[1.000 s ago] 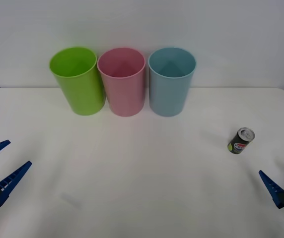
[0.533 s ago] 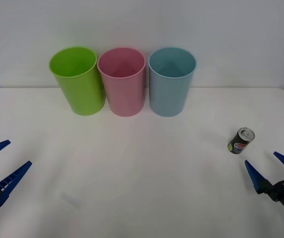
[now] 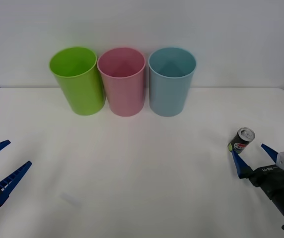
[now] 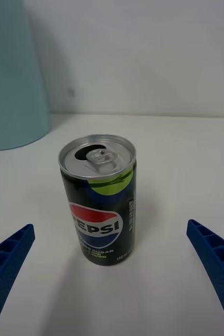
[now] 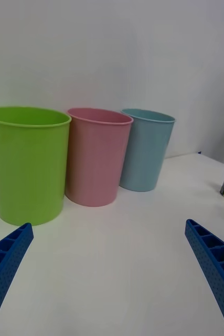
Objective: Grasp the object on the table and drop it into the matching bin: aluminum can to the light blue bin, PET bottle to the pink bin.
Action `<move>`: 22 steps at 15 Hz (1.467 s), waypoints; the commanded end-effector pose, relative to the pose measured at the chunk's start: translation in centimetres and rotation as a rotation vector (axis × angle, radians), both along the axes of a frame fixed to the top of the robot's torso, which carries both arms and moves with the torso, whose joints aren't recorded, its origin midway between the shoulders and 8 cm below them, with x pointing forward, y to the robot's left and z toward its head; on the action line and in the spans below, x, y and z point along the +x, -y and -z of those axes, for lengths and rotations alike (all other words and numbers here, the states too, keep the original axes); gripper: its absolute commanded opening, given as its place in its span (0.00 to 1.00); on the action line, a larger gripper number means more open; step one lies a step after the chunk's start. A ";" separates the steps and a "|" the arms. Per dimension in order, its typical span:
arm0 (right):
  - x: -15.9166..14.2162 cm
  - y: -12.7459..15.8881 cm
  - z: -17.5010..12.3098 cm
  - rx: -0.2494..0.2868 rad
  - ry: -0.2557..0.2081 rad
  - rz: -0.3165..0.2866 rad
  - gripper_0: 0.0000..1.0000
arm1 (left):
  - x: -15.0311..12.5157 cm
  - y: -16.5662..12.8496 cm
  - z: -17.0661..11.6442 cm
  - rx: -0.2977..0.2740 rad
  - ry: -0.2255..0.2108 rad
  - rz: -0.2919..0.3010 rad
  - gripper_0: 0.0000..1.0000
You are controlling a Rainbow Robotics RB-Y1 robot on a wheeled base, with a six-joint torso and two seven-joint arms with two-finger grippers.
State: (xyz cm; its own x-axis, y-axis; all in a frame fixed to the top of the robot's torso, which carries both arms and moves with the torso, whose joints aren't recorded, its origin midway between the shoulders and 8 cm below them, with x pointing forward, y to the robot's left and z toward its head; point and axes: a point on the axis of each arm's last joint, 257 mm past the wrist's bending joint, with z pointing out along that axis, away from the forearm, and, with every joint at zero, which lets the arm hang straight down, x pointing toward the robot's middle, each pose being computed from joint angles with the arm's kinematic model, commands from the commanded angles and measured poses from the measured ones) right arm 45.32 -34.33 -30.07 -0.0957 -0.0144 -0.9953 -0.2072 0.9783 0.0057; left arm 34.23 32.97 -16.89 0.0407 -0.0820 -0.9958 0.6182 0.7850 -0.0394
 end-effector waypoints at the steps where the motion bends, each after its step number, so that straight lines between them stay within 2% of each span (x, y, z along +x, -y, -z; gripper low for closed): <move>1: 1.5 -0.5 -0.1 -0.011 -0.006 0.027 1.00 | 0.0 0.0 0.0 0.000 0.000 0.000 1.00; 4: 2.8 -0.9 0.0 -0.018 -0.013 0.045 1.00 | 0.0 0.0 0.0 0.000 0.000 0.000 1.00; 6: 4.1 -1.5 0.7 -0.006 -0.023 0.026 1.00 | 0.0 0.0 0.0 0.000 0.000 0.000 1.00; 10: 6.0 -1.8 0.3 -0.005 -0.017 0.028 1.00 | 0.0 0.0 0.0 0.000 0.000 0.000 1.00; 22: 6.7 -2.2 0.1 -0.013 -0.013 0.034 1.00 | 0.0 0.0 0.0 0.000 0.000 0.000 1.00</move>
